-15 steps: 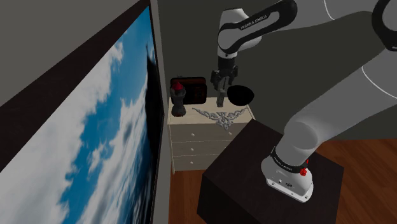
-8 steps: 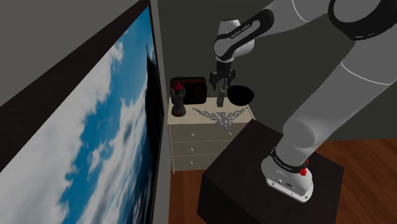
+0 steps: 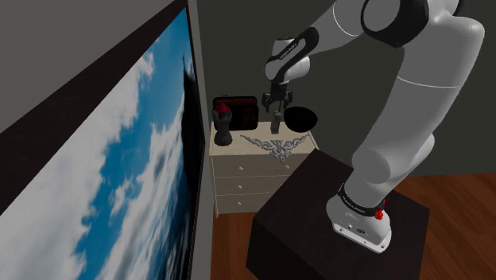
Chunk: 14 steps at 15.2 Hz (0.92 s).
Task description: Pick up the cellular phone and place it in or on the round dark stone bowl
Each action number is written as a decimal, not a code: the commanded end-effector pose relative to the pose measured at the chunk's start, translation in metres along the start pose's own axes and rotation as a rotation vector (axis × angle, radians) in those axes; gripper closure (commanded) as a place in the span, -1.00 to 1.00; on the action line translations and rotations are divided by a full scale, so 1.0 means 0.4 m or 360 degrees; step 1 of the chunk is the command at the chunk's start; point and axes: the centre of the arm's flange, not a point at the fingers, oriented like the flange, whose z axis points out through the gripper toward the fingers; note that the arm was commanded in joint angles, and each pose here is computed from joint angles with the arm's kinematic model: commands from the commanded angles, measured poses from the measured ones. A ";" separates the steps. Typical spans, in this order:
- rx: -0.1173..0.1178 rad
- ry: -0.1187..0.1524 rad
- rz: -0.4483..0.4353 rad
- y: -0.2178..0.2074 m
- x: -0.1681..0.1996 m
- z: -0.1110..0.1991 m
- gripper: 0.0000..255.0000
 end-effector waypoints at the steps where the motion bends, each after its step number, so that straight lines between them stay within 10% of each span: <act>1: -0.0007 0.0015 0.0070 0.036 0.053 0.038 -1.00; 14: -0.0020 0.0047 0.0221 0.103 0.150 0.216 -1.00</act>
